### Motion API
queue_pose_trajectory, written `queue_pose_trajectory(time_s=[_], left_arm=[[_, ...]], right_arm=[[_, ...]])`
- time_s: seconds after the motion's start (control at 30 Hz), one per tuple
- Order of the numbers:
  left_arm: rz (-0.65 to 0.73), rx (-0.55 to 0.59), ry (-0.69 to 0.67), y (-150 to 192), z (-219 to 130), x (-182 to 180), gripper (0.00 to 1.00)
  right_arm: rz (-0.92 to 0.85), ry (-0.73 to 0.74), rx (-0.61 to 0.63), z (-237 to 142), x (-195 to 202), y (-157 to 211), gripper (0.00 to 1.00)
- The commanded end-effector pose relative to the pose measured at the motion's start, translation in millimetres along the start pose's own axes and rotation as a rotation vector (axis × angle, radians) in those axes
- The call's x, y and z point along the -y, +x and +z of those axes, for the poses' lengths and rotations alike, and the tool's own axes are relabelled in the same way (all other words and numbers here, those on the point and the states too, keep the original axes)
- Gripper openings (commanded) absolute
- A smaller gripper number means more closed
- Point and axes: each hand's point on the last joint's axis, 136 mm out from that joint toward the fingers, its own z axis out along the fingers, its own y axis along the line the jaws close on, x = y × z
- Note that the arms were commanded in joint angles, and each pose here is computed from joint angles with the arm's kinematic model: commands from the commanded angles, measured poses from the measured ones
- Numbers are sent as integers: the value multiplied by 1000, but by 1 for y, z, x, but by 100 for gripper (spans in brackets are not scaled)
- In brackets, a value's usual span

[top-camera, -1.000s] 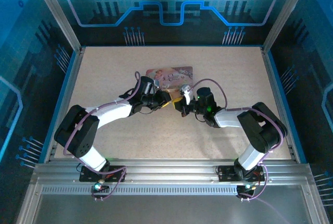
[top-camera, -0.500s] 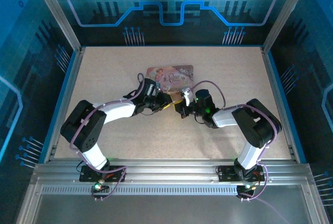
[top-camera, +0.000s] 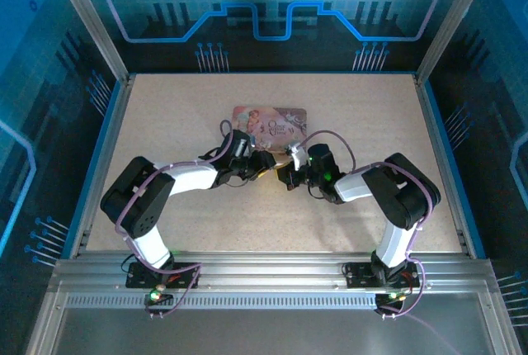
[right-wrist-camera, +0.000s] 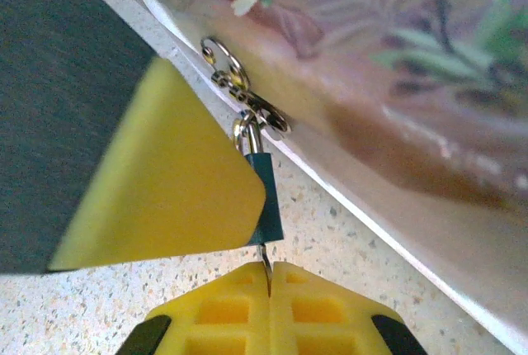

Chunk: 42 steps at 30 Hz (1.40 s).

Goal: Unlock the padlock with the key

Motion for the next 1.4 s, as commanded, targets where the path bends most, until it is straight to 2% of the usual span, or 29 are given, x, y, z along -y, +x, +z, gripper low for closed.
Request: queue_pose_trajectory(time_s=[0.0,0.2,0.33,0.5,0.77,1.1,1.37], left_arm=[[29,18,59,2,-14,15,46],[36,69,59,0,-38,12,57],[38,141,84,-2,-58,9,53],[-1,200,158,-1,-66,5,47],[-36,201,221,2,-50,11,47],[-148,168,179,10,-33,-7,49],[-231,126,196,14,-21,-8,49]], right_arm=[[60,9,-50,2,6,15,0],[90,2,-85,0,3,15,0],[134,-12,-120,-6,-7,13,0],[194,-30,-149,-13,-17,8,0],[340,-74,-171,-19,-32,-4,0],[523,-89,-194,-18,-40,-8,0],[595,-92,-191,-18,-43,-12,0]])
